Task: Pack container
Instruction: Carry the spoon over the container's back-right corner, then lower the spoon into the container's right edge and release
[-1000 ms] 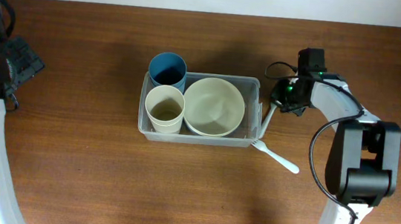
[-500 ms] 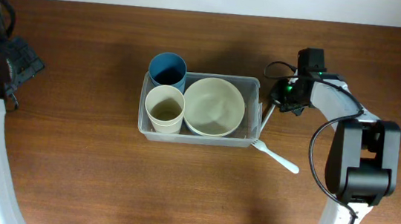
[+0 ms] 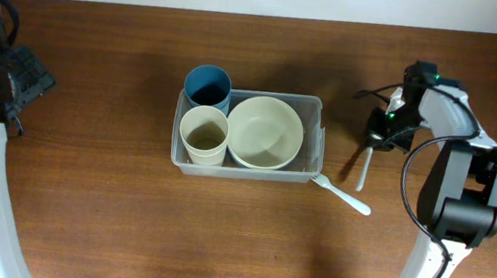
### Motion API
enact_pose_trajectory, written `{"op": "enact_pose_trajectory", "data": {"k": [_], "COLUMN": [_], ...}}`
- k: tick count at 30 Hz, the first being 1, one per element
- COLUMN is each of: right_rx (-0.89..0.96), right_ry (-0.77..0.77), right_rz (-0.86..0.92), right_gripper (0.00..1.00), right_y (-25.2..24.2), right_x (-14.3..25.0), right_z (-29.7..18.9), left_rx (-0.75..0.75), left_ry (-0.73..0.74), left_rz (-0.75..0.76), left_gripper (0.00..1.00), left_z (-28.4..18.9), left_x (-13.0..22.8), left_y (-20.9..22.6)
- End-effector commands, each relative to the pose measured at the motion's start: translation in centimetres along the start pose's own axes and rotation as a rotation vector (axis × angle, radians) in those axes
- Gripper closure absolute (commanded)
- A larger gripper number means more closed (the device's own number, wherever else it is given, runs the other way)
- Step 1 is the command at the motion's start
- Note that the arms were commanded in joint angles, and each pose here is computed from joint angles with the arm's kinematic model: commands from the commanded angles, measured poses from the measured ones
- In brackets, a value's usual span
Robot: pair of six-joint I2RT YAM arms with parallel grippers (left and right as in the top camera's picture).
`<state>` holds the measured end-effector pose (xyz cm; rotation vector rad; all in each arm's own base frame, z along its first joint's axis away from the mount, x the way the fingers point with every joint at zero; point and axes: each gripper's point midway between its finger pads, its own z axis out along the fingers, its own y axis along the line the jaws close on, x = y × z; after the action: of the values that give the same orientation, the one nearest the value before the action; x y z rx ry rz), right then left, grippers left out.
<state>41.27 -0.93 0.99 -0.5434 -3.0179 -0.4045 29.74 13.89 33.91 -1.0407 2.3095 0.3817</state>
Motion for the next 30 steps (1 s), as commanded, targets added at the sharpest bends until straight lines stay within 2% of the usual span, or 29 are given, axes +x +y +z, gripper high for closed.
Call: {"op": "enact_pose_trajectory", "data": {"k": [1, 12, 23, 30], "right_rx": [0.027, -0.154, -0.190, -0.197], "right_ry": [-0.036, -0.073, -0.050, -0.045], "right_rz": [-0.192, -0.378, -0.531, -0.505], "right_gripper": [0.96, 0.96, 0.96, 0.96], "right_y": [1.3, 8.6, 15.0, 17.3], "right_x": [-1.5, -0.8, 2.0, 2.9], "right_z": [-3.0, -10.5, -9.5, -8.8], "left_rx": [-0.005, -0.005, -0.005, -0.005], "left_ry": [0.007, 0.007, 0.007, 0.007], "left_rz": [-0.014, -0.014, -0.014, -0.014], "left_gripper": [0.00, 0.00, 0.00, 0.00], "left_z": [0.2, 0.2, 0.2, 0.2], "left_x": [0.1, 0.1, 0.1, 0.1], "left_y": [0.1, 0.1, 0.1, 0.1]}}
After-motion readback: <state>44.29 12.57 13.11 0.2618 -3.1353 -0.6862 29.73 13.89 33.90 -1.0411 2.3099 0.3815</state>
